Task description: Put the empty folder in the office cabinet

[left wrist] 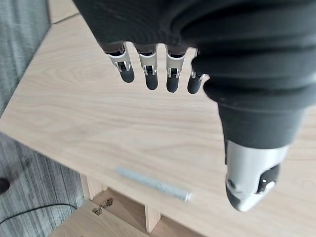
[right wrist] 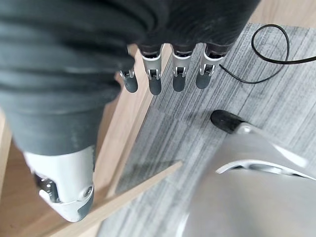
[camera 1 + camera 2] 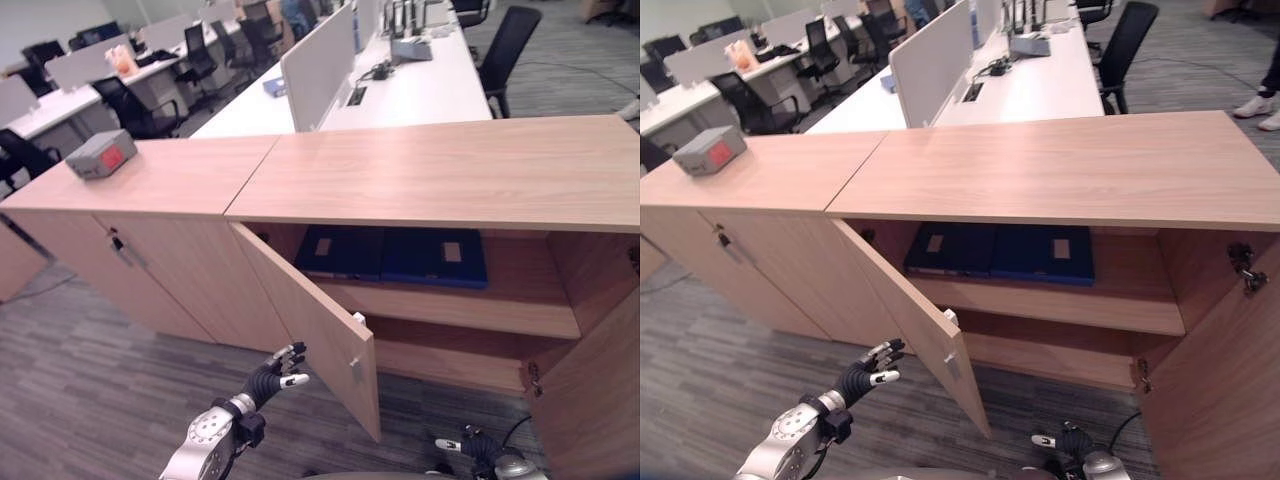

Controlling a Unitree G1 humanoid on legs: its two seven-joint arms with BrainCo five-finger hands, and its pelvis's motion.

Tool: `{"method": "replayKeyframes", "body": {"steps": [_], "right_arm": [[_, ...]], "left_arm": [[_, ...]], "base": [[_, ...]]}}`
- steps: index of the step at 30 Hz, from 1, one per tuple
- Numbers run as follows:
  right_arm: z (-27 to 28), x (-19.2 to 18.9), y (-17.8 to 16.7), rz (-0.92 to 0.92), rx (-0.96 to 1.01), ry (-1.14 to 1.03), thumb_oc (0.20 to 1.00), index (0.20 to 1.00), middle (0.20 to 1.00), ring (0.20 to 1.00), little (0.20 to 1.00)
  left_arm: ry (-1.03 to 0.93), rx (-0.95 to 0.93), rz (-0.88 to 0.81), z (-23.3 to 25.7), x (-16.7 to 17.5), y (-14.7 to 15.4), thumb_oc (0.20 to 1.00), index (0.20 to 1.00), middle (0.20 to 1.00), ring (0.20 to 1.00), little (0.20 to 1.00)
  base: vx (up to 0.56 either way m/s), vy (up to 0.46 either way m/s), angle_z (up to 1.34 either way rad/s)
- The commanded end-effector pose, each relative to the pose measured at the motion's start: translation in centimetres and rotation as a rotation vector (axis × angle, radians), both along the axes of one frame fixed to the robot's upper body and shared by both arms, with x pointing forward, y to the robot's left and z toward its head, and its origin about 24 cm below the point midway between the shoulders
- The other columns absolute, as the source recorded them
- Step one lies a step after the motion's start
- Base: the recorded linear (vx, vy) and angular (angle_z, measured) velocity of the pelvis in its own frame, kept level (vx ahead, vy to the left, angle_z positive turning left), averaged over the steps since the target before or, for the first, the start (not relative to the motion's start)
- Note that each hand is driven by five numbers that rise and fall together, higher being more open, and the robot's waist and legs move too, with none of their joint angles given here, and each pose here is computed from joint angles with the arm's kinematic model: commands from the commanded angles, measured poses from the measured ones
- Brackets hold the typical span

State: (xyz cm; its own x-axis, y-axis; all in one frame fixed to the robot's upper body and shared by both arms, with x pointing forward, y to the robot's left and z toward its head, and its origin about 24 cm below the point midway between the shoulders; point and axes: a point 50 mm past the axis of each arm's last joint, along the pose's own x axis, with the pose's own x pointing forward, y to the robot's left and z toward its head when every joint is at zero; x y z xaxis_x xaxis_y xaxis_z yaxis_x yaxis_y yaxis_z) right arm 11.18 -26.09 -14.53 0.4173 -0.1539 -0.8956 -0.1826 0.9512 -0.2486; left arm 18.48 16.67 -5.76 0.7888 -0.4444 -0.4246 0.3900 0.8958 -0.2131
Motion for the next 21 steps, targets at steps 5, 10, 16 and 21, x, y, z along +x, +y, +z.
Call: {"method": "replayKeyframes", "body": {"steps": [5,10,16,21], "right_arm": [[-0.1,1.5,2.9,0.072,0.068,-0.056,1.000,1.000,1.000,1.000,1.000],[-0.3,1.0,3.1,0.078,0.075,-0.038,1.000,1.000,1.000,1.000,1.000],[-0.6,0.2,3.1,0.088,0.077,-0.006,1.000,1.000,1.000,1.000,1.000],[-0.7,-0.2,3.0,0.090,0.067,0.012,1.000,1.000,1.000,1.000,1.000]], "left_arm": [[-0.212,0.120,0.092,3.2,6.5,1.3,1.000,1.000,1.000,1.000,1.000],[-0.261,0.145,0.170,4.8,9.6,2.1,1.000,1.000,1.000,1.000,1.000],[-0.302,0.172,0.221,6.9,12.8,2.8,1.000,1.000,1.000,1.000,1.000],[-0.329,0.190,0.291,9.1,15.6,3.6,1.000,1.000,1.000,1.000,1.000]], "base": [[0.04,0.023,-0.08],[0.03,0.020,-0.08],[0.02,0.019,-0.12],[0.01,0.013,-0.15]]}}
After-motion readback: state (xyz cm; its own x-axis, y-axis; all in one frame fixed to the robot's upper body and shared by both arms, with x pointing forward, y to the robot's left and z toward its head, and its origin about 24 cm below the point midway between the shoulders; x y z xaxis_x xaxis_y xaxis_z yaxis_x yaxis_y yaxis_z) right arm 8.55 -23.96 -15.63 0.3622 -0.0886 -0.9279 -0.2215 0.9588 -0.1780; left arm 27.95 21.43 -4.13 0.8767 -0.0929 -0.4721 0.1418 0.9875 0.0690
